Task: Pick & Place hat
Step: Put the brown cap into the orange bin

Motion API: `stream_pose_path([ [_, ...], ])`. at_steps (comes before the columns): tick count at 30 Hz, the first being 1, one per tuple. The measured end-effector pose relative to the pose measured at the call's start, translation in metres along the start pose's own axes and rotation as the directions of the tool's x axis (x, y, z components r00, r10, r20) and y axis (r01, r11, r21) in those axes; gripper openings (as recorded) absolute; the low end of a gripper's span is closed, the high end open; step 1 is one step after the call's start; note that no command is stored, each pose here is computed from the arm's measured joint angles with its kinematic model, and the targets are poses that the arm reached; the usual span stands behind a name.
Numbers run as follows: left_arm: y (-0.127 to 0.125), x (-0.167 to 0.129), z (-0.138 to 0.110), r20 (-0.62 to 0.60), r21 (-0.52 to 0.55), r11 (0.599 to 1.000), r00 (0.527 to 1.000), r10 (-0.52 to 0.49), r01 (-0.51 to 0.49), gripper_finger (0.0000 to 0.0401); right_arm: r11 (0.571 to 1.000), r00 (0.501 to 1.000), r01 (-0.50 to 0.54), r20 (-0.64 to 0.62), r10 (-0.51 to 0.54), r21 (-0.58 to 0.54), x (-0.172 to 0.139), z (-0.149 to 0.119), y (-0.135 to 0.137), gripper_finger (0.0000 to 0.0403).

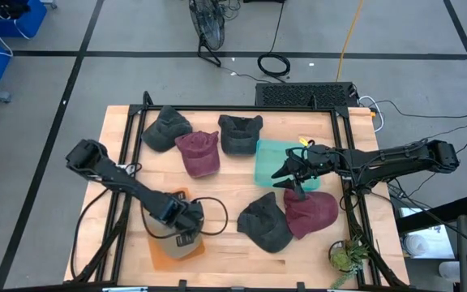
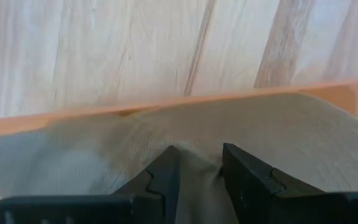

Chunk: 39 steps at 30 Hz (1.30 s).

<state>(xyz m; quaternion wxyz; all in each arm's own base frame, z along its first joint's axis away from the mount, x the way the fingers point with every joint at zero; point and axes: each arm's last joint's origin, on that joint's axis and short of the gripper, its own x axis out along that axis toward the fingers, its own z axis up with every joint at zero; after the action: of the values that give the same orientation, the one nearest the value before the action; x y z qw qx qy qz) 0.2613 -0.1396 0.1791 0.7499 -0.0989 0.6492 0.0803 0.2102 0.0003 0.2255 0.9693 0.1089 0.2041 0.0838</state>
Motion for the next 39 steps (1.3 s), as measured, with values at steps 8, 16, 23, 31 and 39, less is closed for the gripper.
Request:
stream_pose_path([
  [8, 0.004, 0.002, 0.001, -0.040, 0.079, 0.997, 0.999, -0.007, 0.010, 0.0124, 1.000, 1.000, 0.002, -0.016, -0.002, 0.000, 0.000, -0.001, 0.000, 0.0130],
  [16, 0.016, -0.038, -0.017, -0.066, 0.009, 0.999, 0.997, -0.048, 0.049, 0.0124, 1.000, 1.000, 0.001, -0.013, -0.001, -0.003, 0.000, -0.001, 0.000, 0.0130],
  [23, 0.008, -0.074, -0.035, 0.076, -0.043, 0.985, 0.984, -0.162, 0.166, 0.0124, 1.000, 1.000, 0.002, -0.014, -0.002, -0.002, 0.000, -0.001, 0.000, 0.0130],
  [31, -0.032, -0.057, -0.056, 0.084, 0.146, 0.974, 0.978, -0.189, 0.175, 0.0124, 1.000, 1.000, 0.003, -0.020, -0.003, -0.001, 0.000, -0.002, 0.000, 0.0130],
  [39, -0.044, -0.014, -0.062, -0.026, 0.163, 0.985, 0.998, -0.049, 0.053, 0.0124, 1.000, 1.000, 0.002, -0.016, -0.002, -0.002, 0.000, -0.001, 0.000, 0.0130],
])
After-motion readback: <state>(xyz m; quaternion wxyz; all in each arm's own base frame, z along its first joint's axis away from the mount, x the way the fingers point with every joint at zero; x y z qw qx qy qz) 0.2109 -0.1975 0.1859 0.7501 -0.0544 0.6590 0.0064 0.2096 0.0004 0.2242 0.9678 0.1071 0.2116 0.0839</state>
